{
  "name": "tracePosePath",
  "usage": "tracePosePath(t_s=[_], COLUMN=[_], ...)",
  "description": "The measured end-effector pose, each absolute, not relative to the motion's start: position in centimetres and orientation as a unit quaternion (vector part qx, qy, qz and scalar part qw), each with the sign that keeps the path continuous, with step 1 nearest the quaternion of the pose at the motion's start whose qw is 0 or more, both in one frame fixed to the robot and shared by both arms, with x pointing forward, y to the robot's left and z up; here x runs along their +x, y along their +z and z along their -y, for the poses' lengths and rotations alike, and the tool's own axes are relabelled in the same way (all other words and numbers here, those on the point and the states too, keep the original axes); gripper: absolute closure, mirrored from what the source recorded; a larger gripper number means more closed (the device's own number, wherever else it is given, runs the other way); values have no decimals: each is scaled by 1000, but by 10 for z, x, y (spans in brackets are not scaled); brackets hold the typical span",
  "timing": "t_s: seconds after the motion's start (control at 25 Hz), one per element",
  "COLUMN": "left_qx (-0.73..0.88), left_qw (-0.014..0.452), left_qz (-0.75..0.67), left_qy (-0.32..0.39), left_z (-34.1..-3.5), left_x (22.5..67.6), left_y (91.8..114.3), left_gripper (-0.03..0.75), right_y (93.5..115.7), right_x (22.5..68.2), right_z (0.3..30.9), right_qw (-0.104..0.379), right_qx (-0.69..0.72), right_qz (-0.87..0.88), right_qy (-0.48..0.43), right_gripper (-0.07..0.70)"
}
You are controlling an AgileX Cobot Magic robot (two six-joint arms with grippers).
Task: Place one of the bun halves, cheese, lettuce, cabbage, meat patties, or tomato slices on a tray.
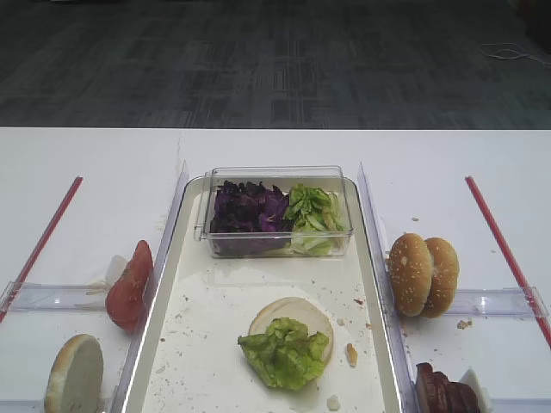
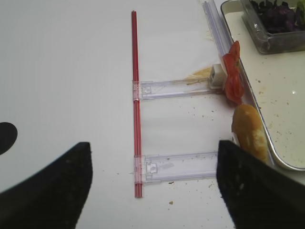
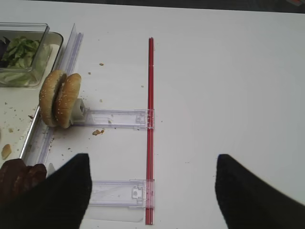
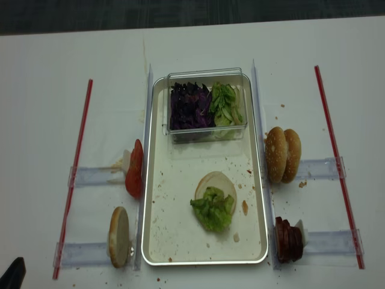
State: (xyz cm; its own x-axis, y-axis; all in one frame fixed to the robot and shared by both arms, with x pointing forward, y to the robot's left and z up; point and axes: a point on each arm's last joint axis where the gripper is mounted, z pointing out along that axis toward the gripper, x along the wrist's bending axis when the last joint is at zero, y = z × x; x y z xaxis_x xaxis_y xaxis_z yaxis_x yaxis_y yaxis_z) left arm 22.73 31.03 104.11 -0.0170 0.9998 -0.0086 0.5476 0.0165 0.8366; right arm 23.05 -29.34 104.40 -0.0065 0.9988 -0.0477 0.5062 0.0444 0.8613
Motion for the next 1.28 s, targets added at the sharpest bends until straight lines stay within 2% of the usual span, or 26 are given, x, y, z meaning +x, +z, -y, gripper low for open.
tracePosePath(t_s=[1.28], left_qx=[615], left_qw=[336], left_qz=[-629], left_qy=[336], left_z=[-310], left_x=[227], left_y=[1041], left_gripper=[182], right_y=[1044], right_x=[231], right_z=[293], right_qw=[365], right_qx=[603], right_qz=[-624], right_qy=[338], right_gripper=[58])
